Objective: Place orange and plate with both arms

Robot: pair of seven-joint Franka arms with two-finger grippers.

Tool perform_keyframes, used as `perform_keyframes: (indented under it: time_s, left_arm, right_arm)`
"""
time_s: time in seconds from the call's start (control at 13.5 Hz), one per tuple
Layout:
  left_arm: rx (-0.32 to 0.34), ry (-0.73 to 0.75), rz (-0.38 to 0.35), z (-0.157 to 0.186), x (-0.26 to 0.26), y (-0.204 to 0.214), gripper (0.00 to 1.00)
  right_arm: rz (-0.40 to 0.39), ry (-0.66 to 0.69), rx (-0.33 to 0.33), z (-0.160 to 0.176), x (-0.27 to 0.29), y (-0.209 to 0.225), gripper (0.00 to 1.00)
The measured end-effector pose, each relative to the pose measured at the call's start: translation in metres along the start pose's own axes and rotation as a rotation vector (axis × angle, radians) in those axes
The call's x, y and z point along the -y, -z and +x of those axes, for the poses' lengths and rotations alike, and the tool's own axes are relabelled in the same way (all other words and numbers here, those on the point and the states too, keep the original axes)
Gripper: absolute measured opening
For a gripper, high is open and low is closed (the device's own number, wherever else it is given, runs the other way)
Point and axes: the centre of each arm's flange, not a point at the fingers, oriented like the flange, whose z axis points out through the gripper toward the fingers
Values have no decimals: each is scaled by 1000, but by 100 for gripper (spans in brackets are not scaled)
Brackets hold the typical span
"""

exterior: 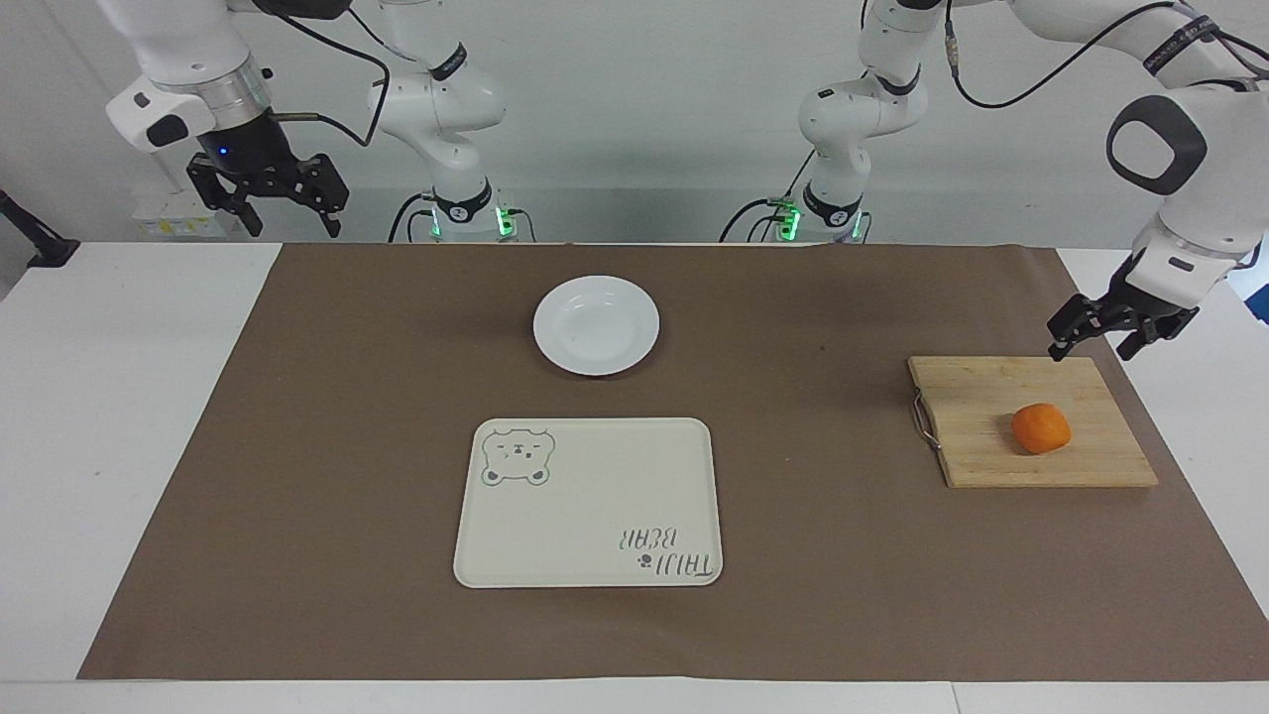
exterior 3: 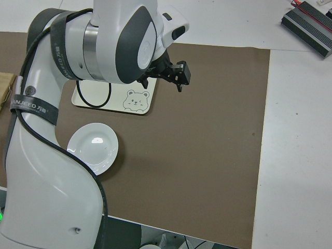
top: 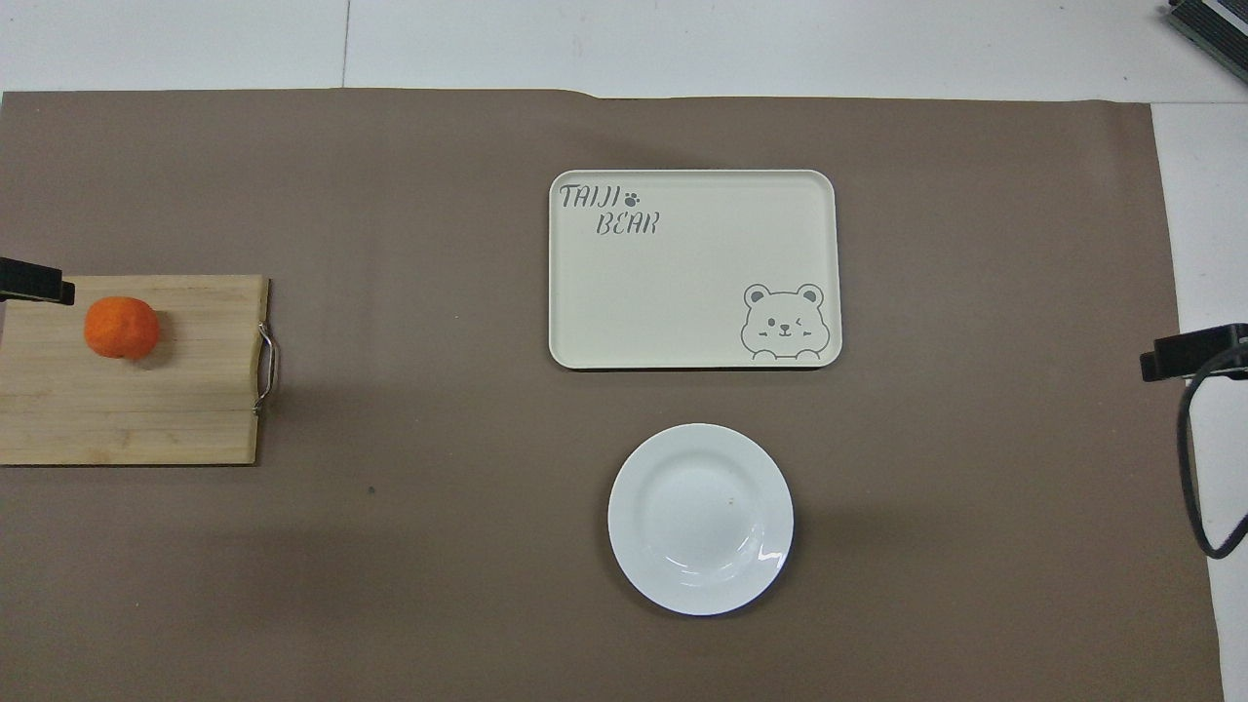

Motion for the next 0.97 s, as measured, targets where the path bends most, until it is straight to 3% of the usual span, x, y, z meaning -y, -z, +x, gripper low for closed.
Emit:
perform_keyframes:
  time_s: [0.74,0.97]
  left_arm:
    - [-13,8,-3,17,12,-116,100]
    - [-15,10,-3,20,13,-135,100]
  right_arm:
    - [0,0,0,0,0,0,100]
    - [0,0,0,0,0,0,100]
